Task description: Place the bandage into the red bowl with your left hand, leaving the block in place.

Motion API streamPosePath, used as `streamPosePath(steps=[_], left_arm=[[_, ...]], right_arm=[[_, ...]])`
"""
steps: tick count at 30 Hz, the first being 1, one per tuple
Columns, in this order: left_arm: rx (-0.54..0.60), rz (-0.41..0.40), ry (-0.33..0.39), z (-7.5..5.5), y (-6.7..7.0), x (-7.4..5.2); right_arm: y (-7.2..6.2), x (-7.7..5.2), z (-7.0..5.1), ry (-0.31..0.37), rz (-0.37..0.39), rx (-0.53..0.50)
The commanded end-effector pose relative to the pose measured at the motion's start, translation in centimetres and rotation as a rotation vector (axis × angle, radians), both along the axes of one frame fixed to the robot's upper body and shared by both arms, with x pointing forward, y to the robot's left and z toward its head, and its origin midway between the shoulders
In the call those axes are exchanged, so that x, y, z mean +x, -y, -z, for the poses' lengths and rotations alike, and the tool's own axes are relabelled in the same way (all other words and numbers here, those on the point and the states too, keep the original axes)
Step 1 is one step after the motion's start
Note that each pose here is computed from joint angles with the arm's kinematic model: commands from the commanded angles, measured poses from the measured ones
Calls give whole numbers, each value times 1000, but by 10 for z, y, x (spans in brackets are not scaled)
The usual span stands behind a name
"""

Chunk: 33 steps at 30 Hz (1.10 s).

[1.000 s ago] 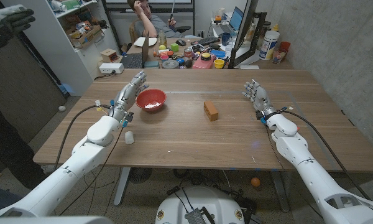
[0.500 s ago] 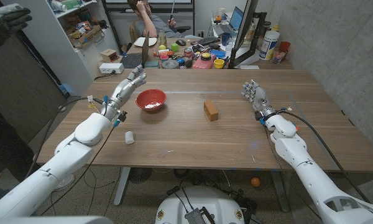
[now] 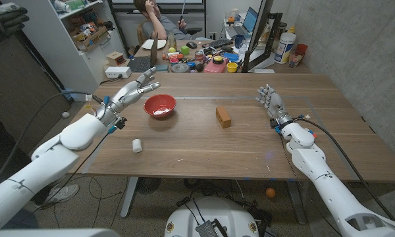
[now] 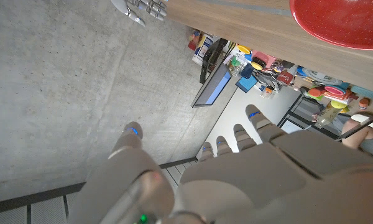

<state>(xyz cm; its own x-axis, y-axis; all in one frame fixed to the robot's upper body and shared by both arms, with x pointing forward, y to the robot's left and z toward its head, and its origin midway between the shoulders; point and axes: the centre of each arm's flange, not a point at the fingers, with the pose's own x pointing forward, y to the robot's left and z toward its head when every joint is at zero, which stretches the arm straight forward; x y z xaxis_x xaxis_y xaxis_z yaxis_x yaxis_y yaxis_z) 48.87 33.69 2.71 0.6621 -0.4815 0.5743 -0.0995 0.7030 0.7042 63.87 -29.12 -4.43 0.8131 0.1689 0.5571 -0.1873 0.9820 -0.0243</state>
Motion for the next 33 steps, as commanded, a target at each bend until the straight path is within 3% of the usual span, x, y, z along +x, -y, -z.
streamPosePath(steps=[1, 10, 16, 25, 33], left_arm=[[227, -42, 42, -14, 9, -52], [296, -152, 111, -20, -4, -94], [356, -293, 148, -22, -16, -116], [451, -495, 144, -27, -33, -137], [487, -578, 143, -24, -42, -148]], right_arm=[[-2, -8, 2, 13, -2, 9], [-10, -9, 3, 18, -15, 11], [-14, -10, 4, 19, -18, 14], [-20, -15, 6, 18, -18, 14], [-24, -24, 7, 19, -10, 8]])
